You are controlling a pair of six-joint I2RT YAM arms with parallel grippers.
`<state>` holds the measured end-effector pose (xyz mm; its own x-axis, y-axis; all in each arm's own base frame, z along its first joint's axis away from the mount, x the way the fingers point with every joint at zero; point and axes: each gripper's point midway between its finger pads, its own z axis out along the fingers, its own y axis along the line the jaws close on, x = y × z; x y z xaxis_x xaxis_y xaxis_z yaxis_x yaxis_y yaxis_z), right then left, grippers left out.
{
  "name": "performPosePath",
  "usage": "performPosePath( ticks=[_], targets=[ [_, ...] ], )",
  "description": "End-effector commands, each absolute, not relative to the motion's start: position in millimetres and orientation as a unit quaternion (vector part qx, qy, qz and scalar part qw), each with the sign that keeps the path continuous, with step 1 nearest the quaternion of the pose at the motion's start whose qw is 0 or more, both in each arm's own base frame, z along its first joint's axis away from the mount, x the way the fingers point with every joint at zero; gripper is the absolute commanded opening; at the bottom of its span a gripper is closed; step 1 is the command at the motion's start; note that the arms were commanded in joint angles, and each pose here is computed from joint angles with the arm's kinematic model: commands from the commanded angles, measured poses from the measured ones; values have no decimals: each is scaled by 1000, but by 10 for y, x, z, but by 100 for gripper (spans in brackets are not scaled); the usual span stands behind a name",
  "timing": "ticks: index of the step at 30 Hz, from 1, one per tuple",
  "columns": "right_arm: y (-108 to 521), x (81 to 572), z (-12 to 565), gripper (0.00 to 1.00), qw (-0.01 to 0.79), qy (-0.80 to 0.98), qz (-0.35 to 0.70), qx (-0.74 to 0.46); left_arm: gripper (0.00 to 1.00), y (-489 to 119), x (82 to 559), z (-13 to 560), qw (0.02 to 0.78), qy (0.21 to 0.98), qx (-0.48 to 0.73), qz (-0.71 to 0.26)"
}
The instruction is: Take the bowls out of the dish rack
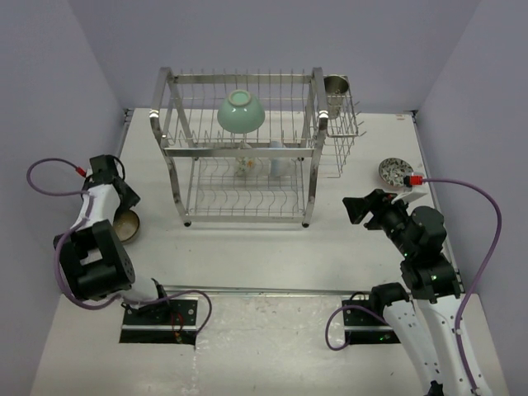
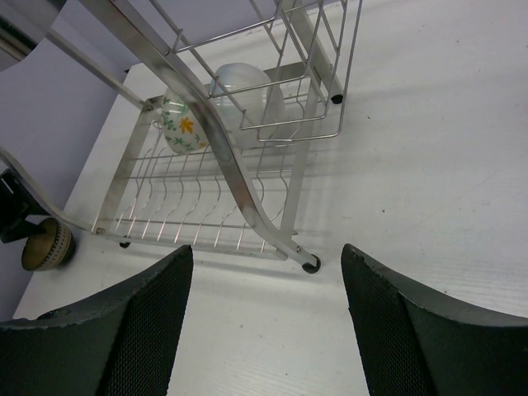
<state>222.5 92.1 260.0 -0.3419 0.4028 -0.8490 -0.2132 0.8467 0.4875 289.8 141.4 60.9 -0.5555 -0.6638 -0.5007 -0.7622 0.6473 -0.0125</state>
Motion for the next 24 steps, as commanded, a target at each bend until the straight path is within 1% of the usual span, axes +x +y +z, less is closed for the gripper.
performPosePath(
  ticks=[1, 2, 3, 4, 6, 9, 10, 11, 12, 14, 15, 18, 20, 22, 23, 24],
  targets=[
    [913, 2221, 2755, 73, 586, 763, 268, 53, 57, 1517, 3119, 1137, 327, 844, -414, 95],
    [916, 2221, 2748, 73, 585, 764, 269, 53, 61, 1502, 3140, 1216, 342, 839, -415, 87],
    [914, 2224, 2744, 73, 585, 764, 268, 53, 63, 1496, 3154, 1310, 358, 833, -414, 83],
    [914, 2229, 2748, 73, 586, 763, 268, 52, 69, 1468, 3153, 1501, 389, 822, -410, 75],
    [918, 2233, 2741, 73, 585, 764, 268, 52, 69, 1435, 3137, 1849, 440, 798, -407, 62],
    [915, 2236, 2752, 73, 585, 764, 267, 53, 70, 1345, 3072, 2200, 482, 777, -402, 43],
    [915, 2234, 2758, 73, 586, 763, 267, 52, 70, 1254, 2996, 2383, 502, 768, -397, 25],
    [913, 2240, 2769, 73, 587, 762, 267, 52, 70, 1180, 2953, 2442, 508, 767, -393, 12],
    [913, 2240, 2762, 73, 587, 763, 267, 52, 70, 1091, 2851, 2621, 534, 753, -383, -2],
    [918, 2246, 2763, 73, 587, 762, 267, 52, 70, 834, 2790, 2736, 559, 747, -355, -58],
    [916, 2249, 2753, 73, 587, 763, 267, 53, 70, 714, 2655, 2789, 580, 736, -342, -75],
    [924, 2254, 2740, 73, 585, 763, 269, 51, 71, 393, 2484, 2926, 619, 714, -296, -136],
    [932, 2253, 2737, 73, 584, 764, 270, 50, 70, 138, 2455, 2909, 610, 728, -254, -183],
    [936, 2259, 2737, 73, 584, 764, 271, 50, 69, -106, 2450, 2758, 591, 742, -215, -231],
    [939, 2262, 2748, 73, 584, 763, 271, 49, 68, -217, 2447, 2833, 607, 733, -180, -249],
    [935, 2267, 2745, 73, 583, 764, 271, 51, 66, -269, 2441, 2725, 599, 737, -174, -260]
  ],
)
